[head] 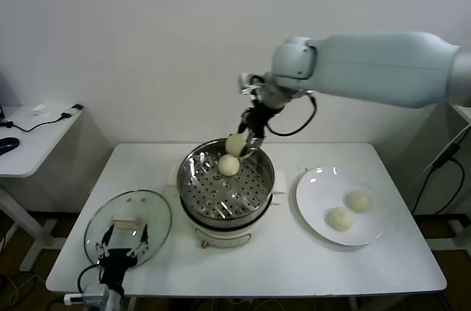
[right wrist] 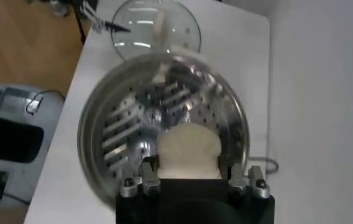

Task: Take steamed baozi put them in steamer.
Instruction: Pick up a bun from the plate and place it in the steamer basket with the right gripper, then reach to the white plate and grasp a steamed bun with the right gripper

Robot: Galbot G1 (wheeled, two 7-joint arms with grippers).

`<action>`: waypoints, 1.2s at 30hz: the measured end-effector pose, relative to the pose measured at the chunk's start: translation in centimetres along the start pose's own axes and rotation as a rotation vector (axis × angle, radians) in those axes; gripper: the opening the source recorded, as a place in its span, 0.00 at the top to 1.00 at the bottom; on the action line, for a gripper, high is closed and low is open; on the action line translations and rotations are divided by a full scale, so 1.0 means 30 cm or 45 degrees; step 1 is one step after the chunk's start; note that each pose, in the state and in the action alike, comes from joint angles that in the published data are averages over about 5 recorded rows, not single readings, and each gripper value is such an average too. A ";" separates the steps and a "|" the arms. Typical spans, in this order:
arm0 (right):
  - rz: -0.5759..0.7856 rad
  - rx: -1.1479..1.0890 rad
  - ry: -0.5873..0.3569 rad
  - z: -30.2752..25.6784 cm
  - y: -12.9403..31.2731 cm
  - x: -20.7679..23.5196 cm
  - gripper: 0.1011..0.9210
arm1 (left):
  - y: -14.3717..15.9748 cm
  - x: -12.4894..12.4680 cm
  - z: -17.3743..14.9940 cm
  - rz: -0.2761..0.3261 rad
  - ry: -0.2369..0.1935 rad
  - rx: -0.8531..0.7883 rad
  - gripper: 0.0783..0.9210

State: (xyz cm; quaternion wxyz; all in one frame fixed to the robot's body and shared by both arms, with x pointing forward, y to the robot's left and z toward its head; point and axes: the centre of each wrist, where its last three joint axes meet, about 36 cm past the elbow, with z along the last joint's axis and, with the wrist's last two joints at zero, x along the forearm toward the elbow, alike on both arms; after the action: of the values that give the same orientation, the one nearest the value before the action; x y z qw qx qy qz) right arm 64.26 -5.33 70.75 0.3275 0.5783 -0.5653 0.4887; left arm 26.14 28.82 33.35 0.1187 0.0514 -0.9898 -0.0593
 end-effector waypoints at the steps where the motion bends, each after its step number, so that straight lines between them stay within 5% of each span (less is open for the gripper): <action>1: -0.006 0.000 0.007 -0.018 0.002 -0.031 0.34 | 0.000 -0.001 -0.001 0.000 -0.001 0.001 0.12; 22: -0.021 -0.037 0.062 -0.101 0.011 -0.478 0.33 | -0.015 -0.020 0.005 0.020 0.001 0.008 0.12; 30: -0.034 -0.015 0.014 -0.079 -0.005 -0.454 0.14 | -0.013 -0.012 0.002 0.018 0.002 0.006 0.12; 36: -0.046 0.038 0.011 0.000 -0.050 -0.289 0.12 | -0.015 -0.002 -0.008 0.020 -0.003 0.003 0.12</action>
State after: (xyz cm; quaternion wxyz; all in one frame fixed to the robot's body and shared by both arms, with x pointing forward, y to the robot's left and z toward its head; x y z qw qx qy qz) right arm 66.74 -2.21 62.91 0.3300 0.5910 -0.5460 0.4936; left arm 26.29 28.34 33.52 0.1178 0.0437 -0.9904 -0.0573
